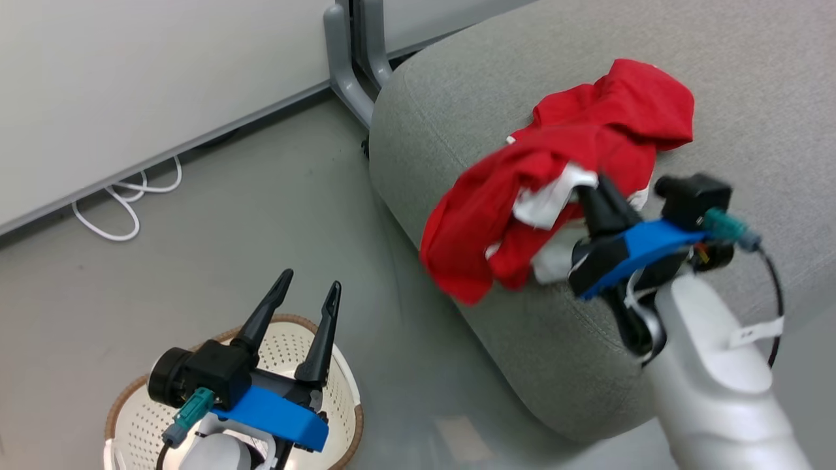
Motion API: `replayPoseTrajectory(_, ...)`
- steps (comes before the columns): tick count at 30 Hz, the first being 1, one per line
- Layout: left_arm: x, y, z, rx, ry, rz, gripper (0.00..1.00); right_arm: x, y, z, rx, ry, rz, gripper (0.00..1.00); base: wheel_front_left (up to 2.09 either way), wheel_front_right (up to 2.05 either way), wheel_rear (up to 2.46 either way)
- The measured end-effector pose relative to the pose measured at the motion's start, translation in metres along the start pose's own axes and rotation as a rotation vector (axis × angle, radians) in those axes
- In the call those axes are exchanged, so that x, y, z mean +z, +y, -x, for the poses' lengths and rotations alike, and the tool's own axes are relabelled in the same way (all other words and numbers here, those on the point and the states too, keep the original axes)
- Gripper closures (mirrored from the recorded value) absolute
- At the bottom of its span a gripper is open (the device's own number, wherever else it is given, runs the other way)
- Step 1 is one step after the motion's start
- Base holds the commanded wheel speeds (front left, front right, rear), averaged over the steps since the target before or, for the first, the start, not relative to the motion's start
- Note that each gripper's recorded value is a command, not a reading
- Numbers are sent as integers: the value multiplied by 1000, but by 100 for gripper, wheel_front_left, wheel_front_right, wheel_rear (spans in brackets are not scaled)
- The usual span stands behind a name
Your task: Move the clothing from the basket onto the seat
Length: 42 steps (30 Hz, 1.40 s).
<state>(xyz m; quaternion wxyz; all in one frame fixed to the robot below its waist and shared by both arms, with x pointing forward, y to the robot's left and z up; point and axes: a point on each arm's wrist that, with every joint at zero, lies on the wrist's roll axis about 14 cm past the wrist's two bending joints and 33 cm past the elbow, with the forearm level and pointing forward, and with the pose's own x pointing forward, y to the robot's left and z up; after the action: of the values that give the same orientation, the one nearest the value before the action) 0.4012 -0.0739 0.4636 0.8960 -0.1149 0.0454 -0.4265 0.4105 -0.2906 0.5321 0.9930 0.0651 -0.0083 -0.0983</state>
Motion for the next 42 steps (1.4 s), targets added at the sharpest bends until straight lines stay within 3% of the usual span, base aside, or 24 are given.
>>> replayPoseTrajectory(14, -16, 29, -21, -32, -6, 3, 0, 125, -87, -84, -189, -238, 160, 100, 0, 0, 0)
replayPoseTrajectory(22, -28, 63, -21, -1, -7, -13, 0, 146, -138, -103, -323, -305, 188, 100, 0, 0, 0)
replayPoseTrajectory(26, -33, 80, -20, 17, -20, -17, 0, 116, -164, -111, -402, -257, 190, 100, 0, 0, 0)
replayPoseTrajectory(30, -42, 99, -15, 47, -24, -15, 0, 43, -186, -115, -476, -118, 171, 100, 0, 0, 0)
replayPoseTrajectory(31, -42, 99, -15, 47, -24, -15, 0, 43, -186, -115, -476, -118, 171, 100, 0, 0, 0)
replayPoseTrajectory(36, -53, 118, -3, 100, -9, -16, 0, -39, -192, -112, -492, 69, 231, 100, 0, 0, 0)
replayPoseTrajectory(42, -55, 130, 4, 142, -4, -21, 0, -77, -186, -112, -476, 161, 241, 100, 0, 0, 0)
